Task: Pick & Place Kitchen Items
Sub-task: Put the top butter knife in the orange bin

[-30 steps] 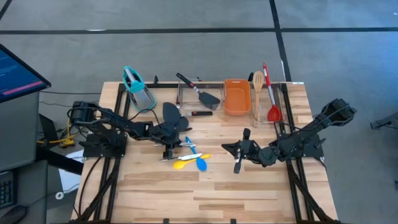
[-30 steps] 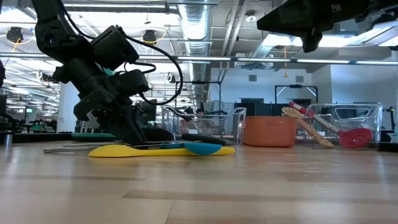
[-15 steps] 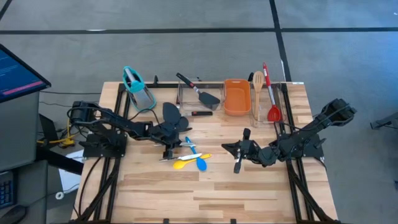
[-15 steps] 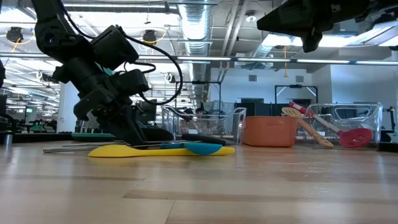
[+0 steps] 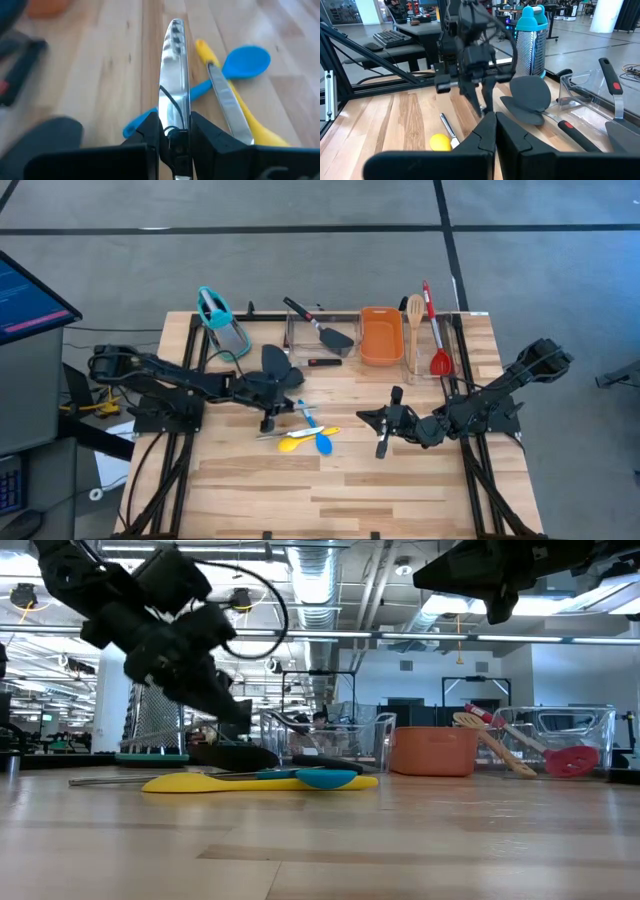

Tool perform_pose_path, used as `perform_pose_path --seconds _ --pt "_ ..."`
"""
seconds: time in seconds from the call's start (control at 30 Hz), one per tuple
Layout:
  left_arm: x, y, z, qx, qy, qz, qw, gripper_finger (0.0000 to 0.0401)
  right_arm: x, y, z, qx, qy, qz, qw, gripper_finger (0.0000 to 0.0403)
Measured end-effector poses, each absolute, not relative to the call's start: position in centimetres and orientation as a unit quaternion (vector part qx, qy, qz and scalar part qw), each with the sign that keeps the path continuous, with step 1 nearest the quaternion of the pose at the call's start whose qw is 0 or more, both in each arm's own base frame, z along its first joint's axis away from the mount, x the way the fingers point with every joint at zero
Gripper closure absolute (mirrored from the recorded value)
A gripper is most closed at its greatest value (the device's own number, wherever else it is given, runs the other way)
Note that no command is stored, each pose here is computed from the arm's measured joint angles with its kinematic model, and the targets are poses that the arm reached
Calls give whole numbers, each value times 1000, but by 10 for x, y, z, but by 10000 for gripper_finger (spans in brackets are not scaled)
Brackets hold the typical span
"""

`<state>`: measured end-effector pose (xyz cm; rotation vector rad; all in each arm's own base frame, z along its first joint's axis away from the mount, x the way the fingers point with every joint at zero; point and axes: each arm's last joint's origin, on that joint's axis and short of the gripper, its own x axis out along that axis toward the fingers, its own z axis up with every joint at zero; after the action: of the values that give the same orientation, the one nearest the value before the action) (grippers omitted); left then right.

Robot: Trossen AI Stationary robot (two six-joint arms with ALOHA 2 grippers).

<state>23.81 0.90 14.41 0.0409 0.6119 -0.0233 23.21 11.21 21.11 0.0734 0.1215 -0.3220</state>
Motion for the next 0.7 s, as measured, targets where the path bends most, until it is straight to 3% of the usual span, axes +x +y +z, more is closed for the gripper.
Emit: perform_pose_path --seconds 0.47,0.7 --pt "233 12 204 83 174 29 981 361 232 111 213 41 51 -179 982 401" --pt "241 12 221 104 145 29 983 360 236 104 217 119 18 -198 973 401"
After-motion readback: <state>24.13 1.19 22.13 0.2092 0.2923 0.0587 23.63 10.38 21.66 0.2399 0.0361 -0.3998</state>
